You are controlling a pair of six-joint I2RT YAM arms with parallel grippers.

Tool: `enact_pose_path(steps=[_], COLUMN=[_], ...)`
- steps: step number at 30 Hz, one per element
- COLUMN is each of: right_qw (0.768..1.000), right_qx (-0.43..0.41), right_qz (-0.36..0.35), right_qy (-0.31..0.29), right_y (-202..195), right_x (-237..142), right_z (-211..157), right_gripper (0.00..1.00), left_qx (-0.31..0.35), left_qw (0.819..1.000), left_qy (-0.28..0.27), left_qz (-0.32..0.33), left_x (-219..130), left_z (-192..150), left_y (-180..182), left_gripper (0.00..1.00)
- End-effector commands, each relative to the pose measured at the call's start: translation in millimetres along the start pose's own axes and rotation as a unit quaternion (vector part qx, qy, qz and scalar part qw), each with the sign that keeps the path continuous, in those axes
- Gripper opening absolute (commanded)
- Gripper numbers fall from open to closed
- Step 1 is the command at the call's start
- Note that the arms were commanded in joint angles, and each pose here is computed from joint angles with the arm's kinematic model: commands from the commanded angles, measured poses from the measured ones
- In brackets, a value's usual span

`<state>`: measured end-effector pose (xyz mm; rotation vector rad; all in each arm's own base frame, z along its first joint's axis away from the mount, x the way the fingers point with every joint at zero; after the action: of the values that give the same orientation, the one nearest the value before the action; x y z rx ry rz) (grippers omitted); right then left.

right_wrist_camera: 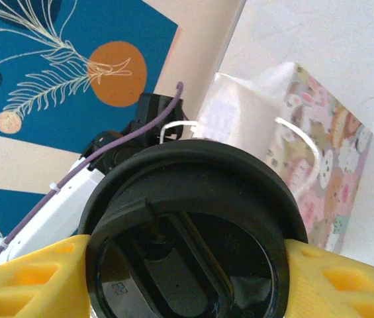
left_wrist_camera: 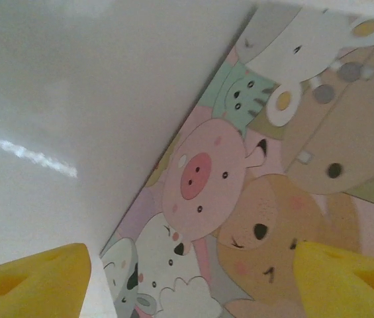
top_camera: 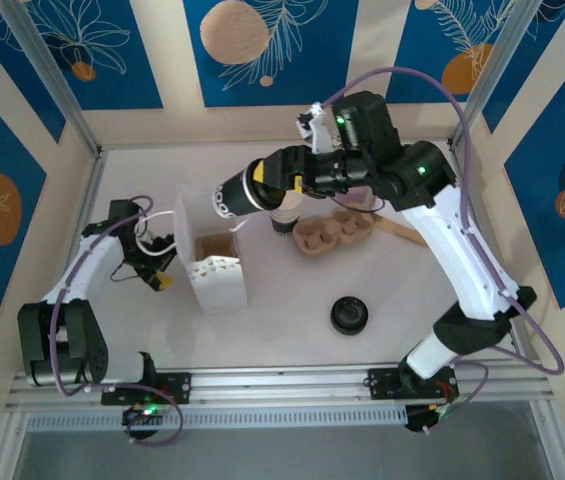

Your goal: Pack the takeout coffee

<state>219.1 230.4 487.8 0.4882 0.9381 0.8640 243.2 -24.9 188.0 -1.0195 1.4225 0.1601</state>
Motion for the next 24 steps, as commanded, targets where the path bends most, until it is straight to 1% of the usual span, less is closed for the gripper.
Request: enact_pose_path(steps=[1,7,14,15,18,24], right_qw=[0.998,0.994,0.984,0.983,0.979,0.971], right_qx=[-0.013,-0.027,-0.042,-0.047,-0.060,-0.099], right_qz=[-0.052,-0.089,-0.152,-0.159,-0.174,-0.192], right_qy=[0.029,0.052,0.080,0.085,0.092,0.103], right_y=[1.6,9.3,8.4,8.4,9.8,13.9], right_x=[10.1,29.7,40.9,42.4,44.5,46.1], right_z=[-6.4,-11.6,-25.1,-27.0,-30.7,-39.8], right_gripper=[0.60,0.59,0.58,0.58,0.58,0.58], left_qx=[0.014,0.035,0.062,0.067,0.085,0.101], left_qw=[1.000,0.998,0.995,0.995,0.993,0.988], left_qy=[0.023,0.050,0.074,0.076,0.056,0.026], left_qz=[0.012,0.024,0.022,0.025,0.055,0.111], left_x=[4.2,13.7,12.5,9.2,-9.0,-47.2], left_z=[-21.1,-56.8,-78.1,-79.8,-81.9,-87.2], left_y=[5.3,10.9,8.0,8.5,11.8,24.7], left_gripper=[0.80,0.79,0.80,0.80,0.82,0.82])
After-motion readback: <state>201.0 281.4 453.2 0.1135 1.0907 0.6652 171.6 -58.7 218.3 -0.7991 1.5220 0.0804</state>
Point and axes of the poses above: each hand's point on the last joint's axis, 136 mm out from that joint toward the fingers, its own x axis out along the fingers, its own y axis along the line the jaws close on, z = x × y, the point moved 10 cm from there along -x, back along the fingers, and after that the axes turned 2 degrees about -x, right-handed, at the moved point
